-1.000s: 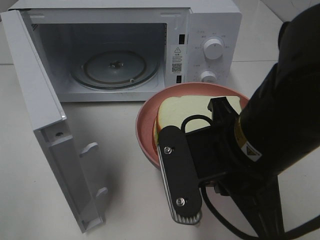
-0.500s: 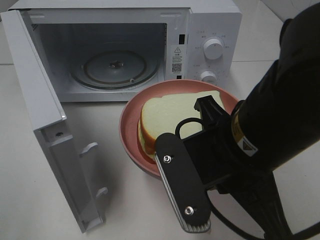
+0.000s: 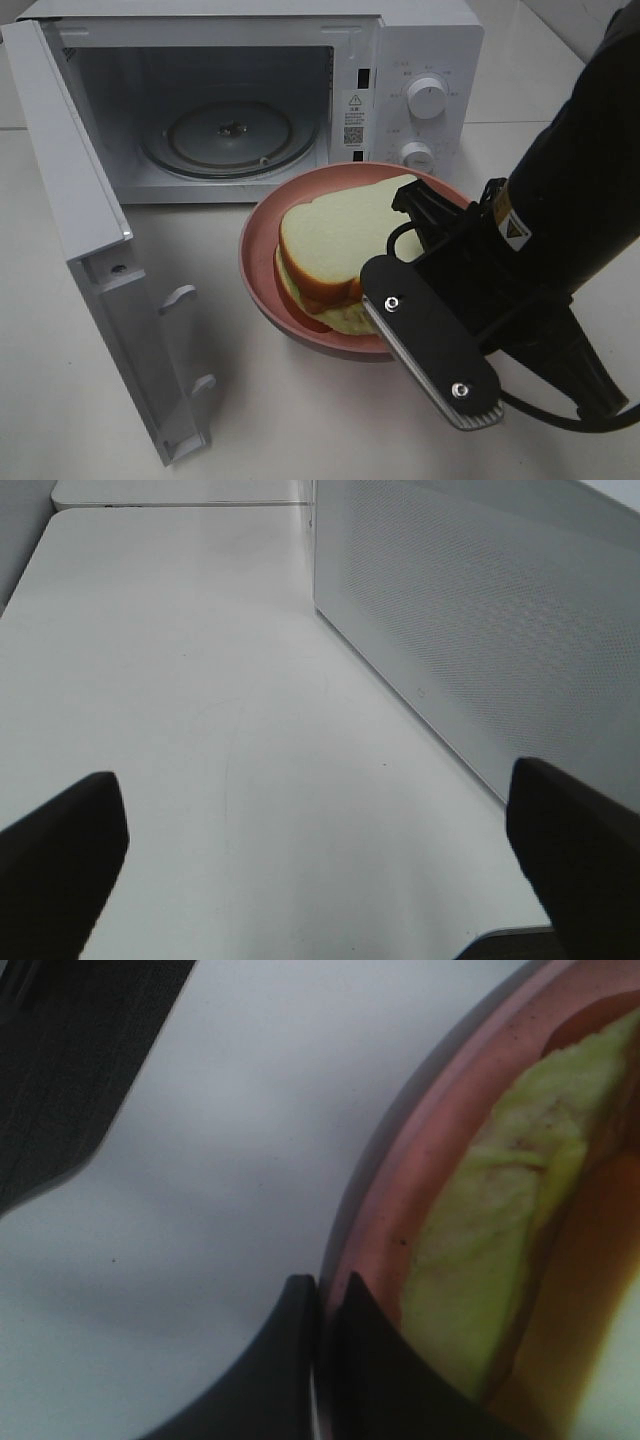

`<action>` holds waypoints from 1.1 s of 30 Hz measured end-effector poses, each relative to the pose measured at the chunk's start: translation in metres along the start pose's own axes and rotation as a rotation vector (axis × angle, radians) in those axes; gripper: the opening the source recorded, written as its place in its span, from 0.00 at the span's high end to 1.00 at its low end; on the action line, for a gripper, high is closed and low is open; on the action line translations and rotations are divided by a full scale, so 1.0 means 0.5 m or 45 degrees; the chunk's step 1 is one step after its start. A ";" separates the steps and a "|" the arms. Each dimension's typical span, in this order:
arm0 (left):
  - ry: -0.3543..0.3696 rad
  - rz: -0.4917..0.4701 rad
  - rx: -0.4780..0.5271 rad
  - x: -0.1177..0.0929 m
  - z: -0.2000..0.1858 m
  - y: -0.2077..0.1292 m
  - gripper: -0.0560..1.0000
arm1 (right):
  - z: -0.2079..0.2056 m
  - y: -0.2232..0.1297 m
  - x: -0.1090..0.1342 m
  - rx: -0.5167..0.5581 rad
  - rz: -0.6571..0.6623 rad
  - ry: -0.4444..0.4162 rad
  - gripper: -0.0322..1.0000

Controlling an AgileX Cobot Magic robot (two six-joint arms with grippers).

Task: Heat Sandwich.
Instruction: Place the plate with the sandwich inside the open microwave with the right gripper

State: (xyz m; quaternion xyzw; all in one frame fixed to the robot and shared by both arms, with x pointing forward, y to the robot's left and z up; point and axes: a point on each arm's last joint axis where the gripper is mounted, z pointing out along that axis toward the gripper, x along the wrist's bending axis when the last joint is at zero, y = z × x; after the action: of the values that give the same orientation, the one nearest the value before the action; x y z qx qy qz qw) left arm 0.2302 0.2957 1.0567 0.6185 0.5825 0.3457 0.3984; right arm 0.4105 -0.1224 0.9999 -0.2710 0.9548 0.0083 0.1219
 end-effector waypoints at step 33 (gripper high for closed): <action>0.000 0.000 0.000 0.000 0.000 0.000 0.02 | 0.031 -0.018 -0.084 -0.076 0.033 -0.040 0.94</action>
State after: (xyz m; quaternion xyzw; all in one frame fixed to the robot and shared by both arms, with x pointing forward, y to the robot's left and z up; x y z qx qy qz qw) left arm 0.2302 0.2957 1.0567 0.6185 0.5825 0.3457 0.3984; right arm 0.4535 -0.1071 0.9953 -0.2619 0.9555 0.0426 0.1286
